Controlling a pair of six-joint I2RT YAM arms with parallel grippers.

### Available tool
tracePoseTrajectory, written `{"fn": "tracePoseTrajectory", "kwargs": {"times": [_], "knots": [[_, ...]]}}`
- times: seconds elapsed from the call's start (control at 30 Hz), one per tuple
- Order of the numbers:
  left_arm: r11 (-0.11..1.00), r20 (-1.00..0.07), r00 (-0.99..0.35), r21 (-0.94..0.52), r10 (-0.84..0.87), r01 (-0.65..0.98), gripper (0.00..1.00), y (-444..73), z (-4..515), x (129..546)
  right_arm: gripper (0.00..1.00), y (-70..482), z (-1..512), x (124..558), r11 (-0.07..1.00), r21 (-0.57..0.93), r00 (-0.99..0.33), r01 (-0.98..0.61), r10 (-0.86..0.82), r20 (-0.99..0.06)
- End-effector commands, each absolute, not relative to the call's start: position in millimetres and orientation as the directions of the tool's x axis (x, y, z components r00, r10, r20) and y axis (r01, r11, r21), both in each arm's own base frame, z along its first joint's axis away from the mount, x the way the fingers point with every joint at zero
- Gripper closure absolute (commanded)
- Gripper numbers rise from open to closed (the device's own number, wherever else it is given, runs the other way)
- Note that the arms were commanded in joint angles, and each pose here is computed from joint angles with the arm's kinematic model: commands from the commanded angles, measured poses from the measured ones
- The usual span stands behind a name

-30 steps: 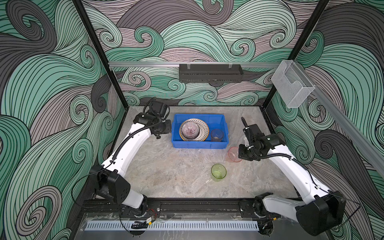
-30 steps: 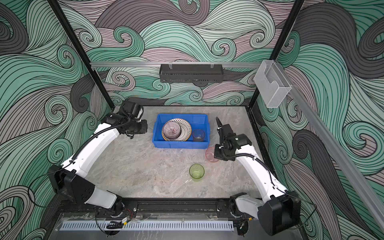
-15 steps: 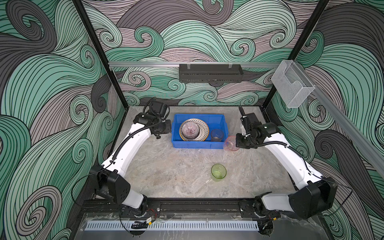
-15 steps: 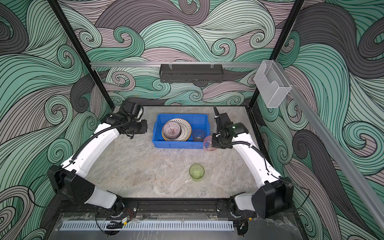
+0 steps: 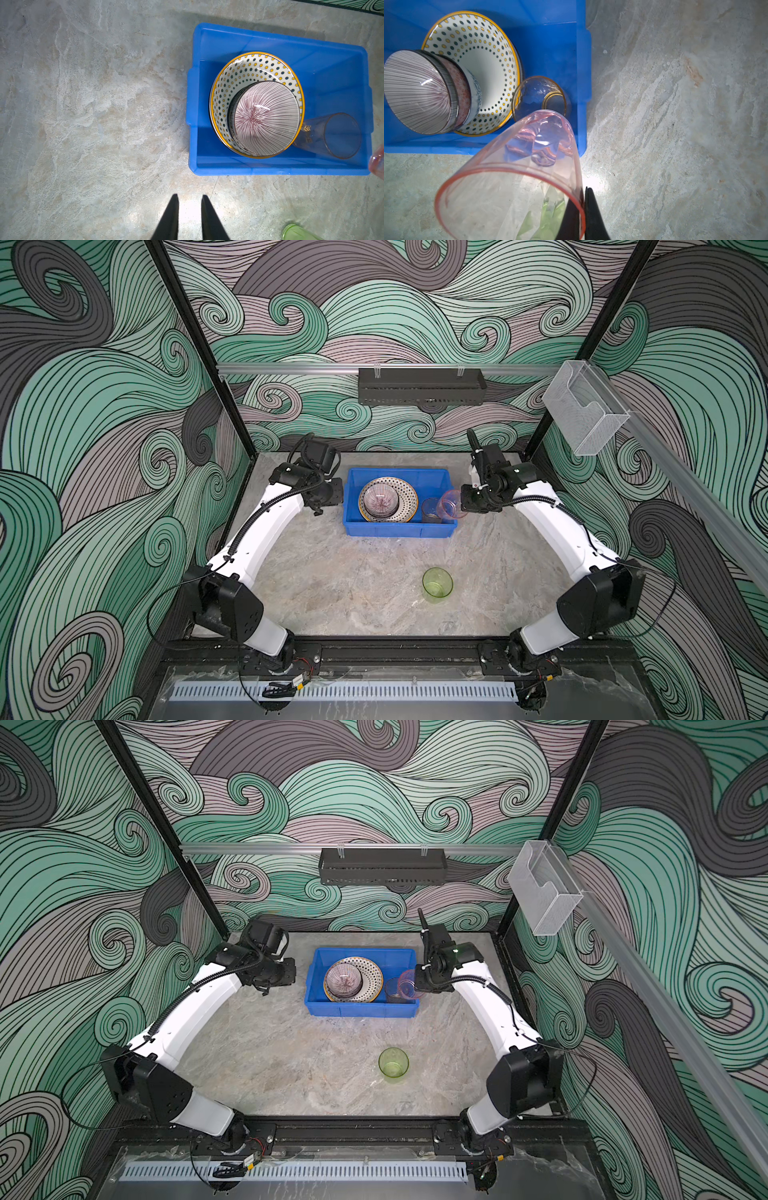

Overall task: Place the mixed dishes into the plastic bin
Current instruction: 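Carry the pink cup over the bin with the right gripper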

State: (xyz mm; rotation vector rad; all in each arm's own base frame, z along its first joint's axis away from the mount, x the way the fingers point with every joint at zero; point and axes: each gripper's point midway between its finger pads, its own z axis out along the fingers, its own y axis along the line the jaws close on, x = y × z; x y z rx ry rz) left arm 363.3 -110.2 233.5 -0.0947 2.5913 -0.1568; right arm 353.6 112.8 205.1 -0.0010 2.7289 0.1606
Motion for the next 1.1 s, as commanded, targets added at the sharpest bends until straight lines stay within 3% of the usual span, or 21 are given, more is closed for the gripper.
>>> {"fn": "tracePoseTrajectory", "kwargs": {"times": [0.0,0.53,1.07], "knots": [[0.991,-0.529,-0.840,-0.120,-0.117,-0.063,0.77,-102.6,242.1,370.5,1.00,124.3,213.7,367.5,0.989,0.131,-0.905,-0.066,-0.004,-0.425],[0.991,-0.511,-0.851,-0.109,-0.122,-0.077,0.77,-99.9,234.9,381.6,1.00,146.8,185.0,398.2,0.987,0.095,-0.927,-0.126,-0.083,-0.365],[0.991,-0.481,-0.867,-0.102,-0.130,-0.092,0.77,-97.2,222.3,388.1,1.00,148.5,154.4,401.3,0.986,0.026,-0.950,-0.164,-0.151,-0.273]]}}
